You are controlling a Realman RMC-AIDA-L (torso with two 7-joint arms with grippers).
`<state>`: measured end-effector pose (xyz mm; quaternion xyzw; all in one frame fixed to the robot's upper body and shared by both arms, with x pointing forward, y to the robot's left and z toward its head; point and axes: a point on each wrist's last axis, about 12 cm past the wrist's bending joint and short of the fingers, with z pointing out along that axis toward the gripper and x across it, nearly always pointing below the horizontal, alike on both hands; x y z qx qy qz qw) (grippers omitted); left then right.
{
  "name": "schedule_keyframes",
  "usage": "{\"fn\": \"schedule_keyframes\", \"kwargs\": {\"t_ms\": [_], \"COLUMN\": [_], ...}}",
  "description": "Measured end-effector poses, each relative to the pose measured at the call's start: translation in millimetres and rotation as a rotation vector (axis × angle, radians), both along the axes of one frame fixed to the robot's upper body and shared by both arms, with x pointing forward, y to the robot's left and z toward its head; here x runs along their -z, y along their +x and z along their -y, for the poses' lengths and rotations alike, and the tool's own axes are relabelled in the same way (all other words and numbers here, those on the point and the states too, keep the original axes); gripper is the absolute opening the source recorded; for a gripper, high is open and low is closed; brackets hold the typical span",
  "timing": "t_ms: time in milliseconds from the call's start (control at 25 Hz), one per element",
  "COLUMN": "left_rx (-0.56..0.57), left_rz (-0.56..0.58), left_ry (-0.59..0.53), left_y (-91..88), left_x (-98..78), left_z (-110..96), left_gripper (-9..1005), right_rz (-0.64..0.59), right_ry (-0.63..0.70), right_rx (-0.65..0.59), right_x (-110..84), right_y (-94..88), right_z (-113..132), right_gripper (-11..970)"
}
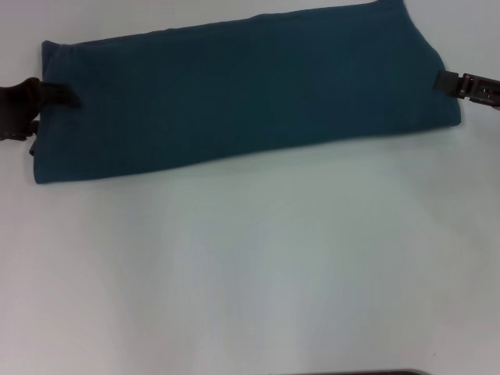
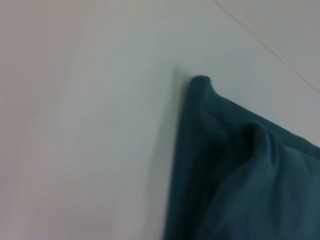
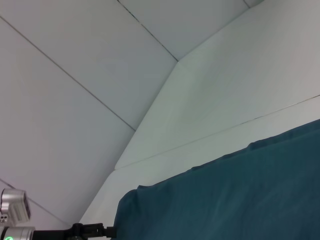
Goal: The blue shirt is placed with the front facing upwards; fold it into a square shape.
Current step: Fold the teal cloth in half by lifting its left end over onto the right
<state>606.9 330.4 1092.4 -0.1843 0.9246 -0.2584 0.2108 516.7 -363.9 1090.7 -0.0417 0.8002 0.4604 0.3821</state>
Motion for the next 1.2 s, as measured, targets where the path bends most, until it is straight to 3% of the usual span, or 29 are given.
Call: {"fn": "schedule_keyframes", "kwargs": {"t_ms": [240, 640, 840, 1200], "left_rx": [0.078, 0.209, 0.261, 0.272], "left_rz": [-0.031, -0.056, -0.074, -0.074], "left_ry": [-0.032, -0.012, 0.050, 0.062], "left_y": [3.9, 20.3, 26.4, 28.2], "left_x": [-2.4, -31.9, -35.4, -36.2], "left_z": [17, 25, 35, 39], "left_gripper": [793, 773, 627, 432], "right_rz": [0.003, 0.005, -0.002, -0.002], "right_ry": [-0.002, -0.007, -0.005, -0.006], "right_rx": [-0.001, 0.001, 0.004, 0.006], "right_x": [0.0, 0.7, 3.6, 4.2], "right_y": [0.0, -1.1, -3.9, -4.9], "right_z": [0, 1, 2, 3], "right_gripper": [898, 898, 898, 898]}}
